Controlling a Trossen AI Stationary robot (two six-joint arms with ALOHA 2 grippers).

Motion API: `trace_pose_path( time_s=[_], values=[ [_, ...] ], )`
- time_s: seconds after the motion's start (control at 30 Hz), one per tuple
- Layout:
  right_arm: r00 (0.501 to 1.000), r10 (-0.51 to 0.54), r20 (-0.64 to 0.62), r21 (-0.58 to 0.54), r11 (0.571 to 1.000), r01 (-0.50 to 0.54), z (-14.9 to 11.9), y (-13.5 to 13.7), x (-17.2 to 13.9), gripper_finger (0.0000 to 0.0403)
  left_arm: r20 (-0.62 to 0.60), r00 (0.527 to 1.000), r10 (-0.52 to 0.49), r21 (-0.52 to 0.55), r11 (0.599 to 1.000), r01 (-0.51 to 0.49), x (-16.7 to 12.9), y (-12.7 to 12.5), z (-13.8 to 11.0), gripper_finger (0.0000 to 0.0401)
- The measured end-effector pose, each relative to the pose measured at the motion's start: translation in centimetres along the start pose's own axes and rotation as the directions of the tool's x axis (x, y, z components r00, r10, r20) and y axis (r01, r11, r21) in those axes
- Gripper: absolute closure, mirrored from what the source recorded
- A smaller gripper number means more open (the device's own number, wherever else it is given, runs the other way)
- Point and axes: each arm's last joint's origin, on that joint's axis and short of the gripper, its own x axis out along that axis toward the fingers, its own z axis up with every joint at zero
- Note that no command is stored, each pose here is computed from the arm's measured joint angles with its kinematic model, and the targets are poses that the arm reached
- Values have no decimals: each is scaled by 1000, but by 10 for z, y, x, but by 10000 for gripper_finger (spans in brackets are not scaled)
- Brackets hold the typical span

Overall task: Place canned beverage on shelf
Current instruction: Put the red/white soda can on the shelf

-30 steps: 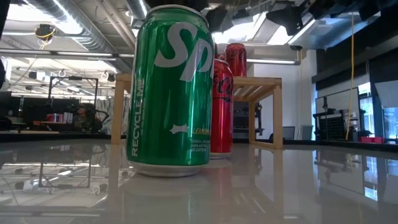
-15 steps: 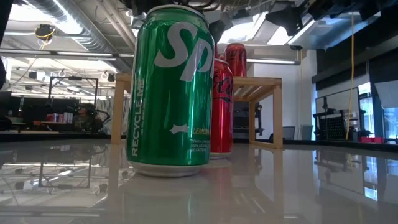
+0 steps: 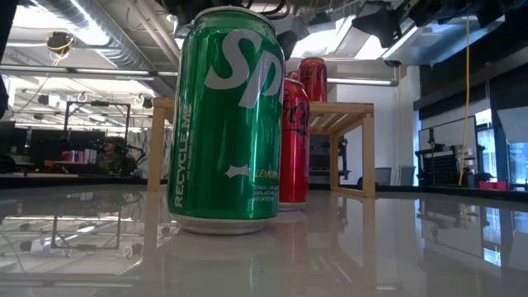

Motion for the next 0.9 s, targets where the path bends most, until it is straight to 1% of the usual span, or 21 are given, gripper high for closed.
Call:
trace_pose_path(
  time_s=[0.13, 0.3, 0.37, 0.47, 0.6, 0.7, 0.8, 0.9],
  values=[
    [1000, 0, 0, 0, 1000, 0, 0, 0, 0, 24, 16, 1000, -15, -10, 1000, 15, -3, -4, 1, 401],
    [1000, 0, 0, 0, 1000, 0, 0, 0, 0, 24, 81, 994, -73, -53, 996, 78, -14, -18, 4, 401],
    [1000, 0, 0, 0, 1000, 0, 0, 0, 0, 24, 117, 990, -74, -73, 994, 82, -19, -24, 5, 401],
    [1000, 0, -1, 1, 1000, 0, 0, 0, 0, 24, 164, 985, -48, -99, 993, 65, -28, -31, 8, 401],
    [1000, 0, -1, 1, 1000, 0, 0, 0, 0, 24, 213, 977, -18, -118, 992, 44, -40, -40, 20, 401],
    [1000, 1, -2, 1, 1000, -1, 0, 0, 0, 24, 237, 971, -5, -106, 994, 31, -46, -44, 34, 401],
    [1000, 1, -2, 1, 1000, -1, 0, 0, 0, 24, 240, 971, 0, -104, 994, 26, -50, -44, 49, 401],
    [1000, 0, -2, 1, 1000, 0, 0, 0, 0, 24, 222, 975, -2, -97, 995, 24, -49, -42, 56, 401]
  ],
)
